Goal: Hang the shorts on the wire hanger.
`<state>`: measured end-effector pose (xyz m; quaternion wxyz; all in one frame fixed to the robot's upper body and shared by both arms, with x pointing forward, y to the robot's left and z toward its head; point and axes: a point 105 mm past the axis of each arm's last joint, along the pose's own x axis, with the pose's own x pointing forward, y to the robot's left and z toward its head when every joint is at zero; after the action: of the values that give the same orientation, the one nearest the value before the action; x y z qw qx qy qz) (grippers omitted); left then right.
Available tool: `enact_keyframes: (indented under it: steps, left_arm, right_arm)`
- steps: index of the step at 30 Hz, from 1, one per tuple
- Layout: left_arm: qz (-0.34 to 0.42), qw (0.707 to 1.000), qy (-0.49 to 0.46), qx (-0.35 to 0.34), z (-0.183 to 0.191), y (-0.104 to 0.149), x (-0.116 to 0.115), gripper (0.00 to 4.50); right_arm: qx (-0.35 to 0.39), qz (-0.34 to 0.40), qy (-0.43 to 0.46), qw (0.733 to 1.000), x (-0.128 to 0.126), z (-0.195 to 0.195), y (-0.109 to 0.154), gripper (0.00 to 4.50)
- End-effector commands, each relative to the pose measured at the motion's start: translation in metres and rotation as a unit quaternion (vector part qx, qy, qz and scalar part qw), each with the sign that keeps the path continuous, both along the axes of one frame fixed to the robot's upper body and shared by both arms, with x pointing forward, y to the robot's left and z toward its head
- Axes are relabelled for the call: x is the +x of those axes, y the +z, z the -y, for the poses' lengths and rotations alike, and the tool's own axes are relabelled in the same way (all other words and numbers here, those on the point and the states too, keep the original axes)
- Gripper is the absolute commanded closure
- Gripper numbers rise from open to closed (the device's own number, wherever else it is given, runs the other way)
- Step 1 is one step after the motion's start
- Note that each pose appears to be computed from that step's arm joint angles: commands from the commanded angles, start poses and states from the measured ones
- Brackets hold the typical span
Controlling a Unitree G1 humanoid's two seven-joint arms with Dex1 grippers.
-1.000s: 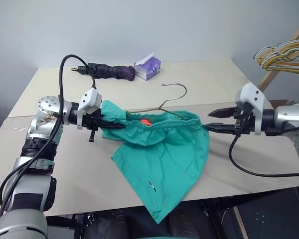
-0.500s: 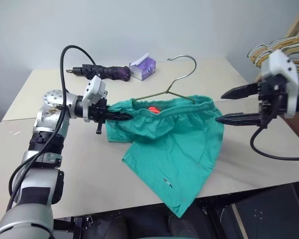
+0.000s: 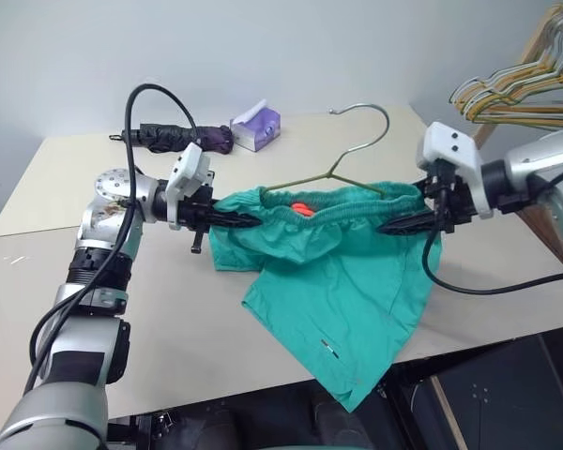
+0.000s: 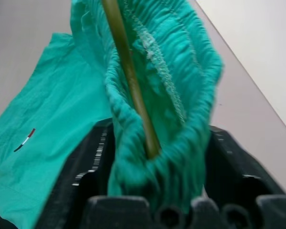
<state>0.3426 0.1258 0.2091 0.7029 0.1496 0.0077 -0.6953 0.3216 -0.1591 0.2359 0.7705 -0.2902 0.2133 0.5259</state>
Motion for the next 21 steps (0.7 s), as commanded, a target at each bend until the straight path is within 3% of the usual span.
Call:
enact_keyframes:
  steps: [1, 5, 12, 21]
  left_arm:
    - [0.029, 0.999, -0.004, -0.021, 0.003, 0.019, -0.001, 4.50]
    - [0.029, 0.999, -0.004, -0.024, 0.003, 0.019, -0.001, 4.50]
    - [0.029, 0.999, -0.004, -0.016, 0.004, 0.015, -0.001, 4.50]
    - [0.047, 0.998, 0.041, -0.011, -0.005, 0.021, 0.016, 1.74]
  right_arm:
    - [-0.006, 0.023, 0.013, 1.000, -0.001, -0.003, 0.009, 3.02]
    - [0.002, 0.019, 0.013, 1.000, 0.000, -0.003, 0.007, 4.43]
    - [0.029, 0.020, 0.028, 0.999, -0.006, -0.006, 0.017, 4.48]
    - [0.035, 0.007, 0.015, 0.999, -0.019, 0.006, 0.011, 4.50]
